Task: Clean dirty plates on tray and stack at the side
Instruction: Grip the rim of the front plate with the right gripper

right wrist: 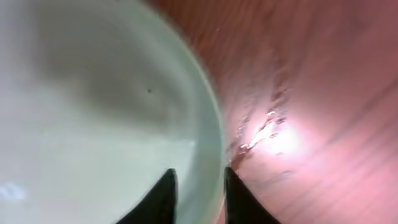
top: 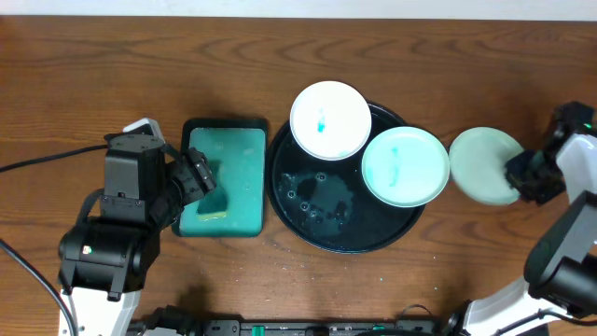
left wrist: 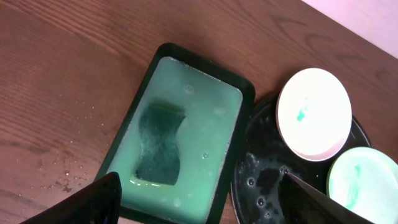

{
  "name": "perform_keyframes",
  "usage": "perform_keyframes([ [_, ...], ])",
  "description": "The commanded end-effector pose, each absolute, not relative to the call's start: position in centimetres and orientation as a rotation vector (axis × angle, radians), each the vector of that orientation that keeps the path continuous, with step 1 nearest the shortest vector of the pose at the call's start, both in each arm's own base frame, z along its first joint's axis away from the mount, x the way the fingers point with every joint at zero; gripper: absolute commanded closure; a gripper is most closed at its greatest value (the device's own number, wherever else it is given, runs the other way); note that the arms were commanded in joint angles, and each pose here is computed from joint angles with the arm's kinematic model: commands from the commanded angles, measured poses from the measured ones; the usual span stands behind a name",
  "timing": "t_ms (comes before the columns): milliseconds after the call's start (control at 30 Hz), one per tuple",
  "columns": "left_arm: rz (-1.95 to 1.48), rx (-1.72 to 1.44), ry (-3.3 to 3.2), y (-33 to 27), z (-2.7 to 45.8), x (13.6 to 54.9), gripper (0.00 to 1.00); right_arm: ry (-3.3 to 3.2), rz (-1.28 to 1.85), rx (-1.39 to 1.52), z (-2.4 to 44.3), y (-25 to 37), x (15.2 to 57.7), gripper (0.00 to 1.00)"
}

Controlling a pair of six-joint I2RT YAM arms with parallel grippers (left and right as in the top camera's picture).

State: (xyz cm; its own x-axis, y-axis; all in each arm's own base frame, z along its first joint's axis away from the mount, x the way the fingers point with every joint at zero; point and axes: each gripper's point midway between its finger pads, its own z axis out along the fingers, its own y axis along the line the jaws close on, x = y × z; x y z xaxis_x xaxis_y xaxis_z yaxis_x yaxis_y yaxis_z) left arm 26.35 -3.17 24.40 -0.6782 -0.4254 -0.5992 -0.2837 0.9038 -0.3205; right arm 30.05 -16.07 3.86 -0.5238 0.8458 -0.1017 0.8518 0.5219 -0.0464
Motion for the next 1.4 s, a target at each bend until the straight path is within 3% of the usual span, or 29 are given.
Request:
perform_keyframes([
  [0,-0.258,-0.494,2.344,-3.1,25.1,26.5,0.19,2.761,0.027,1.228,5.3,-12.9,32.3,0.66],
  [133,-0.258,-0.494,2.344,-3.1,25.1,26.5,0.19,2.800,0.172,0.850,8.3,-8.6,34.2,0.60],
  [233,-0.258,-0.494,2.344,-3.1,25.1,26.5,0.19,2.832,0.191,0.641,9.6,-5.7,34.4,0.49],
  [333,-0.258,-0.494,2.344,-3.1,25.1,26.5,0.19,2.867,0.182,0.539,9.3,-3.5,34.5,0.41],
  [500,-0.258,-0.494,2.344,-3.1,25.1,26.5,0.19,2.908,0.103,0.505,6.3,-1.9,34.2,0.37],
  [600,-0.258,-0.494,2.344,-3.1,25.1,26.5,0.19,2.928,0.114,0.499,4.2,-1.3,33.7,0.52],
  [633,-0.258,-0.494,2.344,-3.1,25.1,26.5,0.19,2.933,0.117,0.497,3.7,-1.2,33.6,0.63],
  [700,-0.258,-0.494,2.344,-3.1,25.1,26.5,0.19,2.947,0.115,0.500,3.2,-1.1,33.0,0.96],
  [733,-0.258,-0.494,2.344,-3.1,25.1,26.5,0.19,2.958,0.122,0.501,3.1,-1.0,32.8,0.99],
  [1000,-0.258,-0.494,2.344,-3.1,25.1,26.5,0.19,2.945,0.279,0.418,7.0,2.1,31.2,0.99],
  [1233,-0.258,-0.494,2.344,-3.1,25.1,26.5,0.19,2.926,0.332,0.060,10.3,8.7,28.9,0.99],
  [1367,-0.258,-0.496,2.346,-3.1,25.0,26.4,0.19,2.960,0.309,0.146,9.2,11.0,27.8,0.99],
])
